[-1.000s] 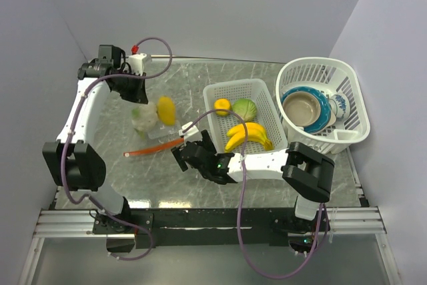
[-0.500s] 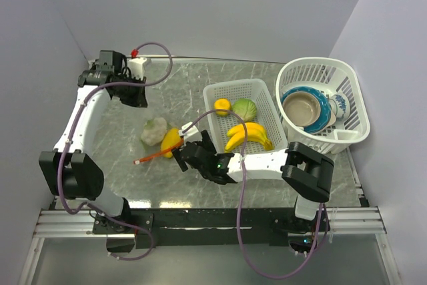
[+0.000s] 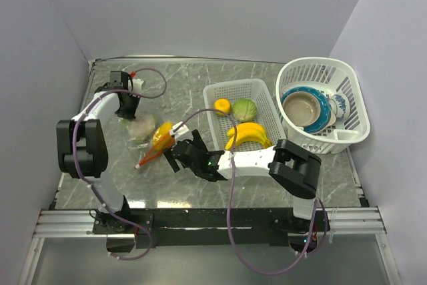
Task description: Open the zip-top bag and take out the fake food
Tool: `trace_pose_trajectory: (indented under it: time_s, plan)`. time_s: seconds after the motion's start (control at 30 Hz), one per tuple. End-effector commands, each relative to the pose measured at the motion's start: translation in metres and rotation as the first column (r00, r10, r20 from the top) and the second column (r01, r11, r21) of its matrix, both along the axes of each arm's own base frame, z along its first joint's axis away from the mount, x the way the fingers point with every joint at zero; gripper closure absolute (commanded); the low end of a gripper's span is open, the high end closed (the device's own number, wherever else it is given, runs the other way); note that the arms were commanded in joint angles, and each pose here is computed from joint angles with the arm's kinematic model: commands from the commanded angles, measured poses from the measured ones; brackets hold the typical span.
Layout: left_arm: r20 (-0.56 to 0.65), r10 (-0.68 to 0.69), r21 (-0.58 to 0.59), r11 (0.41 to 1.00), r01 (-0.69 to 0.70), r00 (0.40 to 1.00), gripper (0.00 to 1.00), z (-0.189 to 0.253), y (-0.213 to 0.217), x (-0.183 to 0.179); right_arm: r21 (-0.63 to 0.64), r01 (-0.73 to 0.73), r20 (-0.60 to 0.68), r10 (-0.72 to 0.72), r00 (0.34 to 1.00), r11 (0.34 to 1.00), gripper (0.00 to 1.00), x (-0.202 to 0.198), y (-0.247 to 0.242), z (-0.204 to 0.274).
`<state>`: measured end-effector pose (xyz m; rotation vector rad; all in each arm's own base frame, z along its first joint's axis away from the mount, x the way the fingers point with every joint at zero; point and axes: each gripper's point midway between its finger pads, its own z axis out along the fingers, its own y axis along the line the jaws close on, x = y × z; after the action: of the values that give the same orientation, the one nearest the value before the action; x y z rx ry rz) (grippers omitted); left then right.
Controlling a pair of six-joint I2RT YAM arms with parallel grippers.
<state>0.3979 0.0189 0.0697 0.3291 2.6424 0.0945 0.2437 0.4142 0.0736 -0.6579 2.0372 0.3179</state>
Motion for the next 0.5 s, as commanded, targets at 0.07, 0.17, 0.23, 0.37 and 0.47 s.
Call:
trace_pose_trajectory:
  time_s: [0.07,0.17,0.23,0.37,0.47]
  plan:
    - [-0.08,0.012,0.053,0.999,-0.008,0.997,0.99,-0.04,0.012,0.003,0.03,-0.023,0.011,0.023,1.0,0.999,0.0,0.004,0.027,0.008]
    - [-0.093,-0.012,0.027,1.0,0.014,0.996,0.99,-0.041,0.003,0.0,0.025,-0.009,0.022,0.009,1.0,1.0,0.0,0.014,0.033,0.008]
    - [-0.098,-0.025,0.02,0.999,0.027,0.995,0.99,-0.041,0.0,-0.003,0.04,0.0,0.032,-0.001,0.999,0.999,0.0,0.019,0.037,0.015]
    - [-0.094,-0.045,0.006,0.999,0.045,0.995,0.99,-0.038,-0.005,-0.006,0.065,0.028,0.06,-0.032,0.998,0.998,0.0,0.036,0.038,0.027]
    - [-0.104,-0.058,-0.004,0.998,0.058,0.993,0.99,-0.039,-0.007,-0.01,0.072,0.067,0.066,-0.072,0.995,0.995,0.0,0.057,0.037,0.032]
